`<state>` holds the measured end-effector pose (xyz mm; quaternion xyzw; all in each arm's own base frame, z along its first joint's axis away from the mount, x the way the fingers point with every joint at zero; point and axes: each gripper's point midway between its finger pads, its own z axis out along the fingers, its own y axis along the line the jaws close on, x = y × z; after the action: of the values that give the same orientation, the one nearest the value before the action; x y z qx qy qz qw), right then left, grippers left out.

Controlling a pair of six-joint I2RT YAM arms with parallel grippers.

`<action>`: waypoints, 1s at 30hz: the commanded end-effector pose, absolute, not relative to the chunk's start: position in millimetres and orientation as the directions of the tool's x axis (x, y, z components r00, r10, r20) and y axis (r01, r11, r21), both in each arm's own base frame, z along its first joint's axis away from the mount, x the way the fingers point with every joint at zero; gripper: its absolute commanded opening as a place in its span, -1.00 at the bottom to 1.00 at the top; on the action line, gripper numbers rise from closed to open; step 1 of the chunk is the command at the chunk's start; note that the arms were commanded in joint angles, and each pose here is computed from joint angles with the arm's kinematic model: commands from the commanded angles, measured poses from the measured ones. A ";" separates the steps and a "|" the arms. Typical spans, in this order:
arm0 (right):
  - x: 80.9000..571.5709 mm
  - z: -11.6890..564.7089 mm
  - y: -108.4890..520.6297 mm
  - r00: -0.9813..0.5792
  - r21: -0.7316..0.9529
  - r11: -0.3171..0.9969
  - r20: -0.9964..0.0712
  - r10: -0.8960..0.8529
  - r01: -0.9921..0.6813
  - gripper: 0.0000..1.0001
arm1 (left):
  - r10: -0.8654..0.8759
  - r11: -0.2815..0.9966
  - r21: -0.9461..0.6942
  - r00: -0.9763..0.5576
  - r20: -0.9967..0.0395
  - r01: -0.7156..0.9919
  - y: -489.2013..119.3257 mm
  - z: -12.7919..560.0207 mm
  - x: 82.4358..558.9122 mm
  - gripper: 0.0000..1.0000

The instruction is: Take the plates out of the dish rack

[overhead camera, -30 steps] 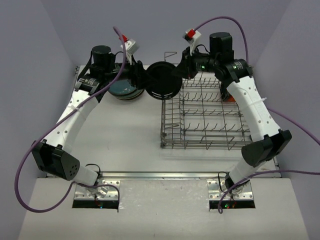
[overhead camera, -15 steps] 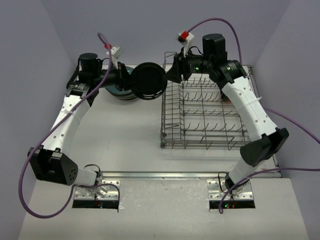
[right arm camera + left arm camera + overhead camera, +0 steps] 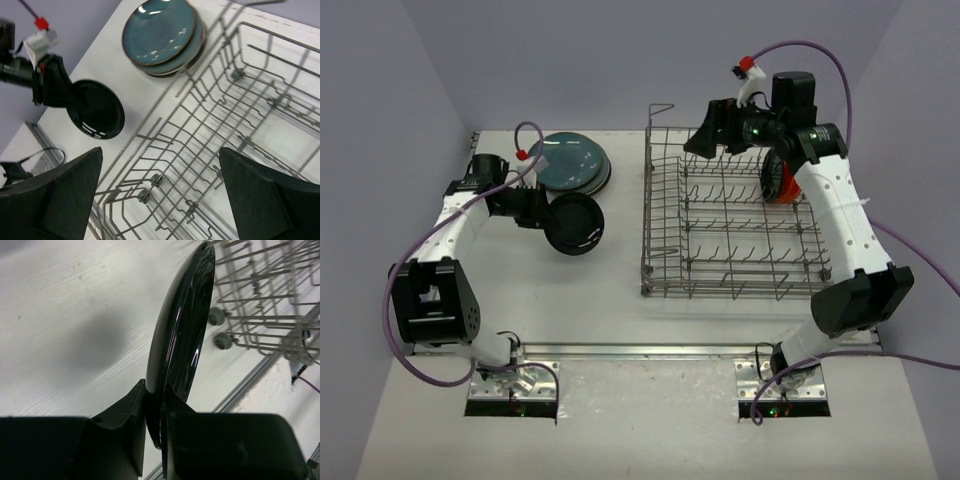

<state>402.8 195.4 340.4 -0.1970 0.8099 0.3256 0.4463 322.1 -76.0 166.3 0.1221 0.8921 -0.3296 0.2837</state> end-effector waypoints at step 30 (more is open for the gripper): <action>421.1 330.4 103.1 -0.627 0.507 0.779 -0.755 0.194 -0.369 0.94 | -0.088 0.900 -0.429 -0.934 -0.346 0.075 -27.1 21.3 362.1 -0.27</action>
<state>419.5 102.5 310.0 -0.0386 0.8542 0.3228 0.4058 347.7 -38.1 14.4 -0.0004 0.9567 -0.2506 0.1480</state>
